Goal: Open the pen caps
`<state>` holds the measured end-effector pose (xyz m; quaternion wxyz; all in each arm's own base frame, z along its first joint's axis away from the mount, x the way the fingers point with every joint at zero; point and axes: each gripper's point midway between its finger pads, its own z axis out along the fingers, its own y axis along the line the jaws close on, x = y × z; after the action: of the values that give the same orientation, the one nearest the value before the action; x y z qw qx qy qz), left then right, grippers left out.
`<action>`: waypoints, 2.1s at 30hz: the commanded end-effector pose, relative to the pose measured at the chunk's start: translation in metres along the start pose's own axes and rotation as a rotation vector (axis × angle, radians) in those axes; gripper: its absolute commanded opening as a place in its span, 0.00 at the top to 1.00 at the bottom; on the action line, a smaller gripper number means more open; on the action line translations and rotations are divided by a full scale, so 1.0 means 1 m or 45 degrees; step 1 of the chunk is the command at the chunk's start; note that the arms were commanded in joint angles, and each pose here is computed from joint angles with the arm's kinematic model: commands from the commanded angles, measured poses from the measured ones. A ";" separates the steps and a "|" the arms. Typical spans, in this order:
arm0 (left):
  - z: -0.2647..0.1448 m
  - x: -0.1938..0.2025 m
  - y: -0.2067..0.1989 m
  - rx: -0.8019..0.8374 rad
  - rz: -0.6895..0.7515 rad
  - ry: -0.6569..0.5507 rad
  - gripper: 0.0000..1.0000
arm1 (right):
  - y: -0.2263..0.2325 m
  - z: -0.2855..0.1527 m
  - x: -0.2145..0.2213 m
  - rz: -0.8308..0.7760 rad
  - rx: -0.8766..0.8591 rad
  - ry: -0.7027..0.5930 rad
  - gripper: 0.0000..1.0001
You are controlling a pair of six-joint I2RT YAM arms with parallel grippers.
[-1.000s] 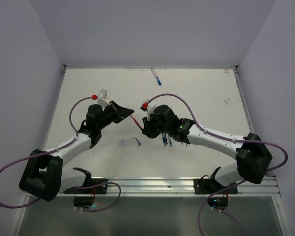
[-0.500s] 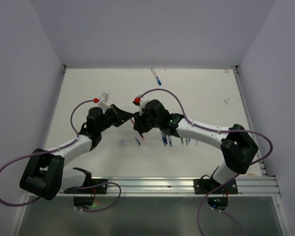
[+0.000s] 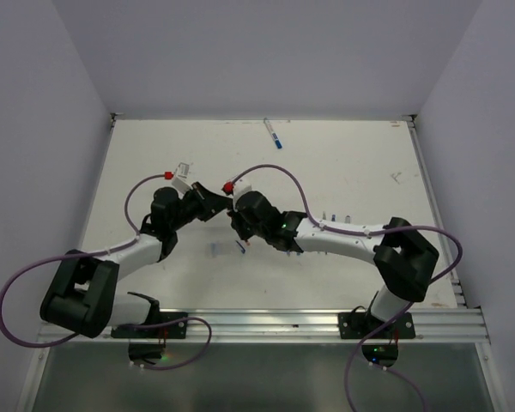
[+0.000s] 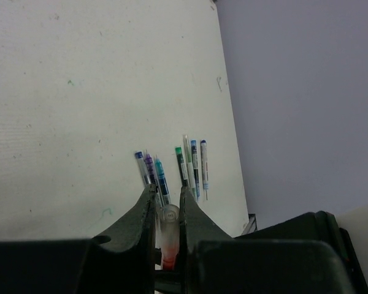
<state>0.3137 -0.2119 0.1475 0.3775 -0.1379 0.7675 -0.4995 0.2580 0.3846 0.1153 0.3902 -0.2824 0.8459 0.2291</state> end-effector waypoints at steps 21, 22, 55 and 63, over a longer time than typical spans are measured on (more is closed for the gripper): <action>-0.028 -0.075 0.010 -0.040 0.104 -0.214 1.00 | -0.042 -0.032 0.053 -0.069 0.476 0.024 1.00; -0.036 -0.074 0.020 -0.139 0.155 -0.220 1.00 | -0.048 -0.029 0.053 -0.030 0.471 0.047 1.00; -0.095 0.048 0.145 -0.614 -0.047 0.062 0.69 | -0.111 0.017 0.072 0.174 0.453 0.191 0.89; -0.098 0.046 0.147 -0.648 -0.050 0.045 0.60 | -0.107 0.014 0.060 0.177 0.438 0.168 0.67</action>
<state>0.2398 -0.1102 0.0227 0.3064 -0.2319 0.8695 -0.3104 0.2907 0.2830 0.0207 0.3360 -0.1764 0.9226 0.0690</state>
